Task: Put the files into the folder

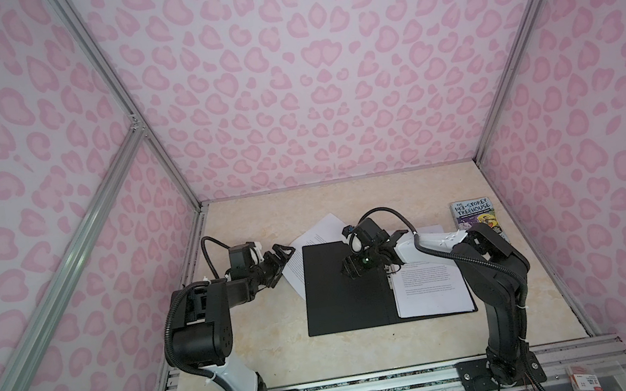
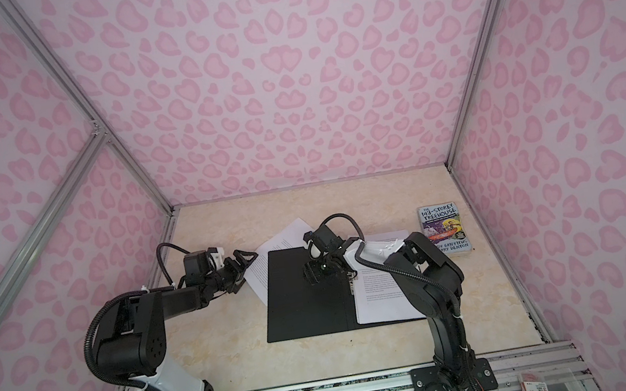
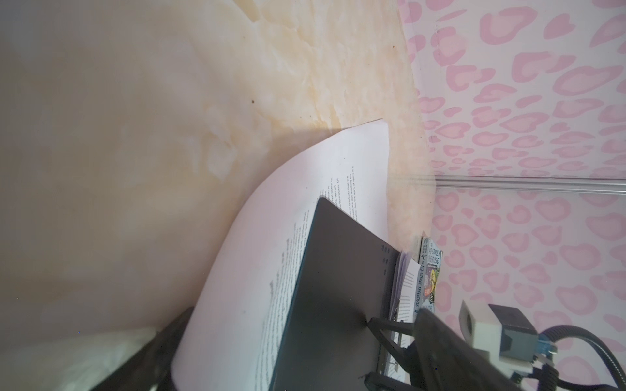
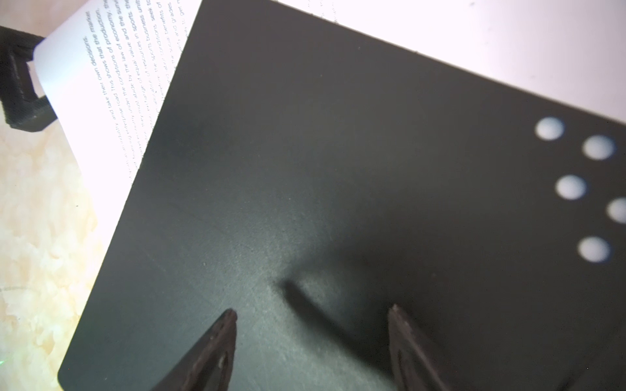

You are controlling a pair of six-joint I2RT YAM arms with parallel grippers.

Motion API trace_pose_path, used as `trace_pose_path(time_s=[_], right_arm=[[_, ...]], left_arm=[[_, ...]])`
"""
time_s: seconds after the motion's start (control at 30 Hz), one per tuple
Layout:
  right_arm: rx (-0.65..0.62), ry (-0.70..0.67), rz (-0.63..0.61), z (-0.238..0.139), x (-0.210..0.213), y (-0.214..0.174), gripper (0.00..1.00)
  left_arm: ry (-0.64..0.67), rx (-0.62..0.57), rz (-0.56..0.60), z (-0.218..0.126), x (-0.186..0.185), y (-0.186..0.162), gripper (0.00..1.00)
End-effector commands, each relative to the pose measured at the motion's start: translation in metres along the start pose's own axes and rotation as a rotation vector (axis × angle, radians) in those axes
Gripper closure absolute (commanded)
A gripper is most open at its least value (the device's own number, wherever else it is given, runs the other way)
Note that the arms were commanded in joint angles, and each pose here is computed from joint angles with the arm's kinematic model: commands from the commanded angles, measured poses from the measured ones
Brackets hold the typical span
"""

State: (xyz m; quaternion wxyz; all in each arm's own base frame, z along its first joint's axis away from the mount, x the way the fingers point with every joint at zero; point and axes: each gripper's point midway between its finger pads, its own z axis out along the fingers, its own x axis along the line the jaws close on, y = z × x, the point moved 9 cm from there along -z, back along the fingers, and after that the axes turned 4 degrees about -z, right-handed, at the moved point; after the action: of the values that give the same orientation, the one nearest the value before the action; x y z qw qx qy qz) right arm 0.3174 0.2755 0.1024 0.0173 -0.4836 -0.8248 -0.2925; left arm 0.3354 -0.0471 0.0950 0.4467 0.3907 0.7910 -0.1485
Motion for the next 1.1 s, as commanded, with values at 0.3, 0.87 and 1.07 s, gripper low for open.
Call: trace_pose_path(time_s=[0.3, 0.87, 1.07], right_arm=[[0.139, 0.012, 0.061, 0.004, -0.004, -0.026, 0.29], [0.107, 0.088, 0.084, -0.003, -0.005, -0.025, 0.28], [0.097, 0.108, 0.096, -0.005, -0.006, -0.025, 0.28]], left_arm=[[0.124, 0.041, -0.148, -0.007, 0.033, -0.036, 0.0], [0.074, -0.001, -0.137, 0.011, 0.034, -0.021, 0.55], [0.072, -0.019, -0.12, 0.013, 0.033, -0.017, 0.8]])
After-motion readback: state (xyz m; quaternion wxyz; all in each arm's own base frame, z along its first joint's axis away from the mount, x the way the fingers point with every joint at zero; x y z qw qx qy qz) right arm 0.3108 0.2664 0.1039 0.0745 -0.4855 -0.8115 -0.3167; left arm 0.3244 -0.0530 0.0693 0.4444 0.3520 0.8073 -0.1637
